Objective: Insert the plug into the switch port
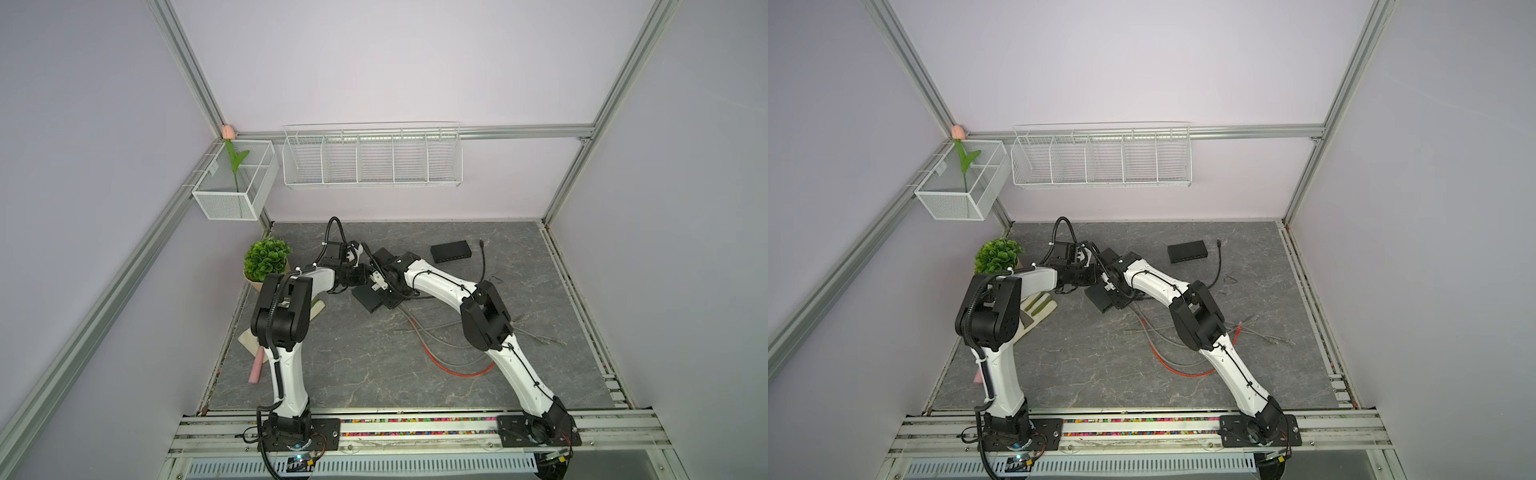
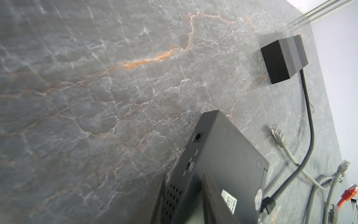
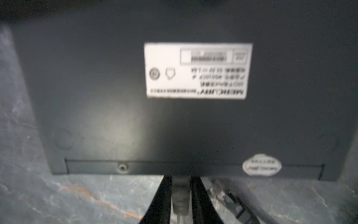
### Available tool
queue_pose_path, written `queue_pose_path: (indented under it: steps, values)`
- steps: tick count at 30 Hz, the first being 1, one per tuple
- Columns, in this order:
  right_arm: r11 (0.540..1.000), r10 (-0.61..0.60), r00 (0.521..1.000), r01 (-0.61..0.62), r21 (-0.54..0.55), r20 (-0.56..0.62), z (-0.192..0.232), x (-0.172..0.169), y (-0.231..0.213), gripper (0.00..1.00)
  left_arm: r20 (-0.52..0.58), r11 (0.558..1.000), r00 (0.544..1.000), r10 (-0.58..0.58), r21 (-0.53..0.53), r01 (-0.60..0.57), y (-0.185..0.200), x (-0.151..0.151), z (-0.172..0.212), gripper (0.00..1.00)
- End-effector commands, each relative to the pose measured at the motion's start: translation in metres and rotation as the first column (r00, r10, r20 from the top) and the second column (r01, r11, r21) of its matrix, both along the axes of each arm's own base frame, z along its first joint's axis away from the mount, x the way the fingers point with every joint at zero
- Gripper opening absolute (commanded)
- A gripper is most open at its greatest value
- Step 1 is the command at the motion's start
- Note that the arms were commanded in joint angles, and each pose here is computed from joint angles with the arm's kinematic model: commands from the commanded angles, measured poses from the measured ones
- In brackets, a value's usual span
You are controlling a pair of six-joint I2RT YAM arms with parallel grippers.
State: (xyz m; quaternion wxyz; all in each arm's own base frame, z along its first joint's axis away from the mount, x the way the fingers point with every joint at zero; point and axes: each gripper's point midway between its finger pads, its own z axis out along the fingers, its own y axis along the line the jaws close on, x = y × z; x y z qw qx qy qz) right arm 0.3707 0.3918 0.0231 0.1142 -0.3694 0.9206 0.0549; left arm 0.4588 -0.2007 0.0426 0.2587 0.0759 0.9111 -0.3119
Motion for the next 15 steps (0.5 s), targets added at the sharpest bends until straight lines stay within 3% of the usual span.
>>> queue_pose_path:
  steps: [1, 4, 7, 15]
  values:
    - [0.989, 0.071, 0.990, -0.086, 0.122, 0.121, 0.025, 0.015, 0.031, 0.29, -0.084, 0.997, 0.994, -0.076, -0.009, 0.076, -0.020, -0.032, -0.007, 0.33]
    - [0.988, 0.084, 0.990, -0.097, 0.118, 0.111, 0.029, 0.008, 0.025, 0.34, -0.081, 0.999, 0.996, -0.042, -0.019, 0.041, -0.011, -0.027, -0.004, 0.32]
    - [0.989, 0.098, 0.991, -0.106, 0.099, 0.088, 0.029, -0.001, 0.017, 0.50, -0.074, 0.999, 0.997, -0.018, -0.028, 0.016, -0.004, -0.025, -0.002, 0.32]
    - [0.990, 0.104, 0.989, -0.113, 0.081, 0.104, 0.034, -0.012, -0.002, 0.52, -0.067, 1.000, 0.998, -0.007, -0.024, 0.006, -0.001, -0.024, 0.000, 0.32]
